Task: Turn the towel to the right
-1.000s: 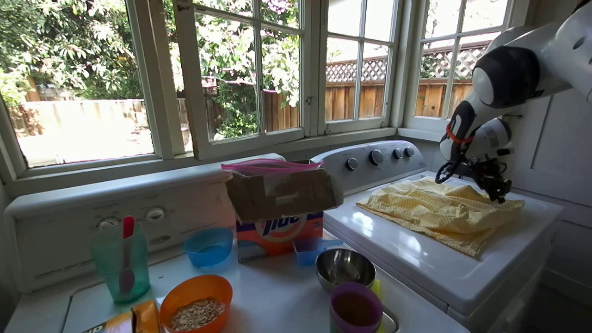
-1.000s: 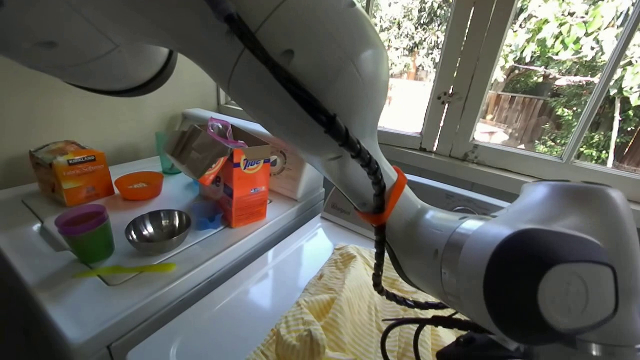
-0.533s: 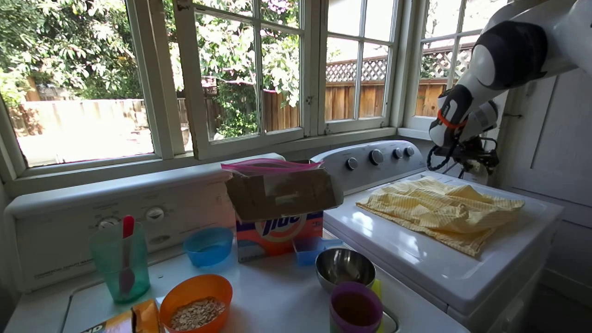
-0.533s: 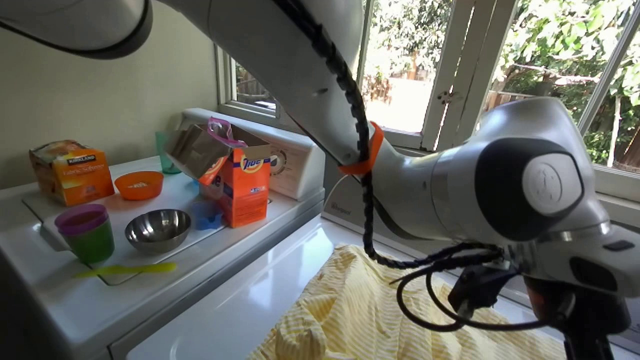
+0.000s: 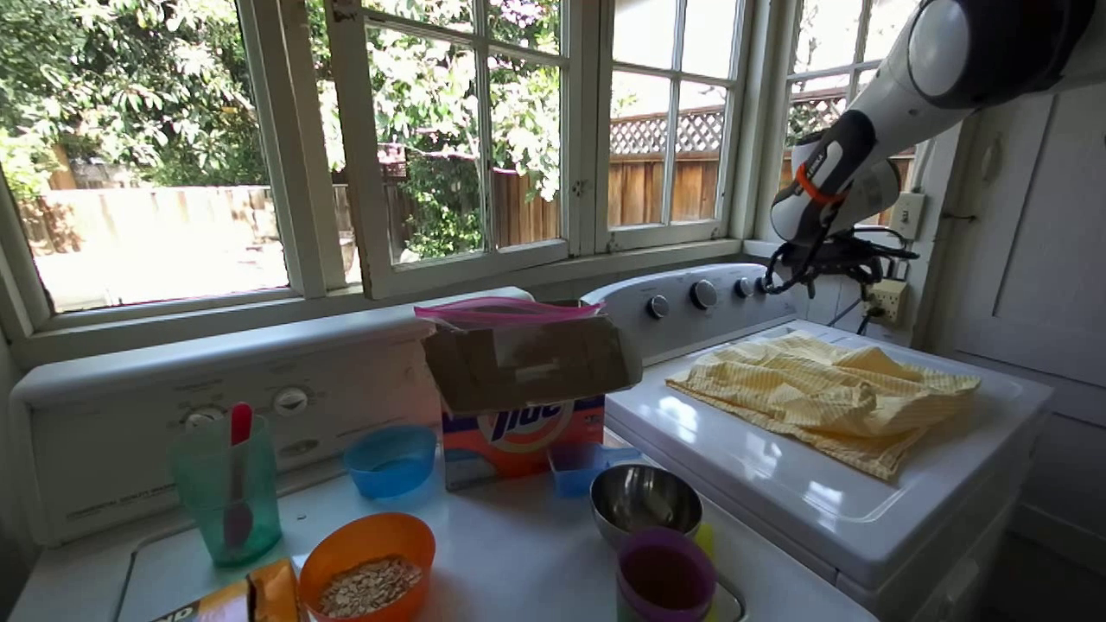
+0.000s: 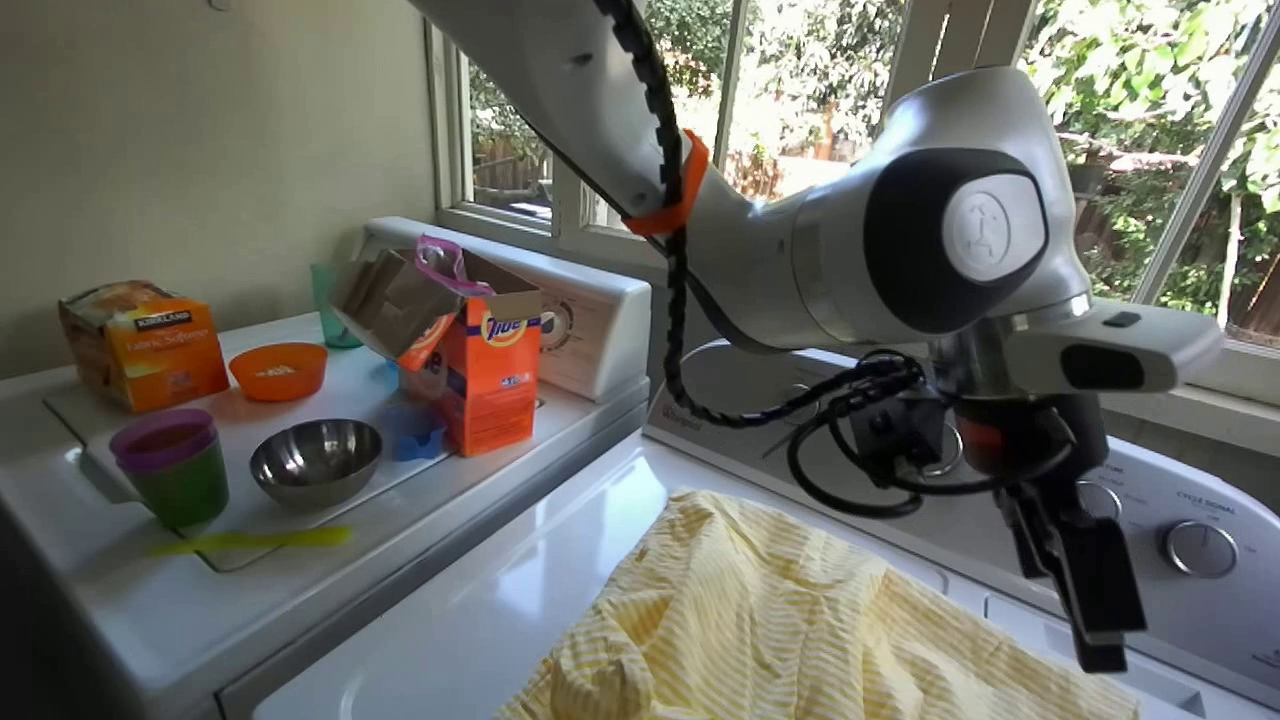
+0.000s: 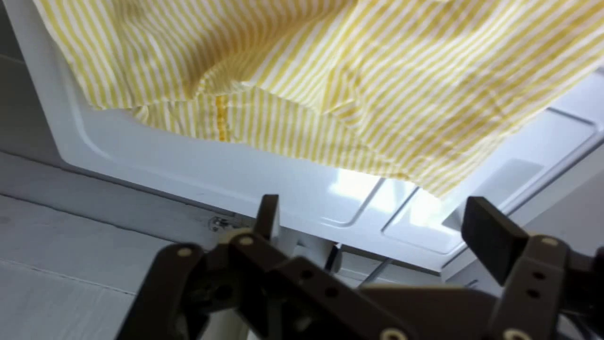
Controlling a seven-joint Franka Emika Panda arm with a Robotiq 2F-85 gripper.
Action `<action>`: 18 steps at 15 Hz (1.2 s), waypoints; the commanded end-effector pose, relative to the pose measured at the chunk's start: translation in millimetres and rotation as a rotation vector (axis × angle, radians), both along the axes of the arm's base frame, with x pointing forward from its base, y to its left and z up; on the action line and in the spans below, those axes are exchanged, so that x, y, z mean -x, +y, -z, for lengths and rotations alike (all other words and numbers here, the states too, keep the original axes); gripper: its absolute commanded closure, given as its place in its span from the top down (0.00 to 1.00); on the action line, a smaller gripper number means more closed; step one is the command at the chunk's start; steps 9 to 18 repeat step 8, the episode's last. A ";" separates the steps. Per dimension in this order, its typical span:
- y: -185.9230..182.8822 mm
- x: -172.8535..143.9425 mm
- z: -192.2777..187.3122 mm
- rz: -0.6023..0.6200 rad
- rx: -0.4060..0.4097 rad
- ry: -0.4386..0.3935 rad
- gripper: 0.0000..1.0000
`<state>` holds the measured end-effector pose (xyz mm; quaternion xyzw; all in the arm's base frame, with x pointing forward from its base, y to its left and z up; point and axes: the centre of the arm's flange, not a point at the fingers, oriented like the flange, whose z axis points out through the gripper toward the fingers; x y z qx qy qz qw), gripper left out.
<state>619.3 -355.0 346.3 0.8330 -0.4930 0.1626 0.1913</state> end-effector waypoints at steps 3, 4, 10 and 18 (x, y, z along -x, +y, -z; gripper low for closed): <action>60.1 14.8 -28.4 -0.270 -0.124 0.020 1.00; 64.9 14.4 -34.2 -0.311 -0.148 0.031 1.00; 70.9 -2.5 -39.0 -0.333 -0.132 0.023 1.00; 70.9 -2.5 -39.0 -0.333 -0.132 0.023 1.00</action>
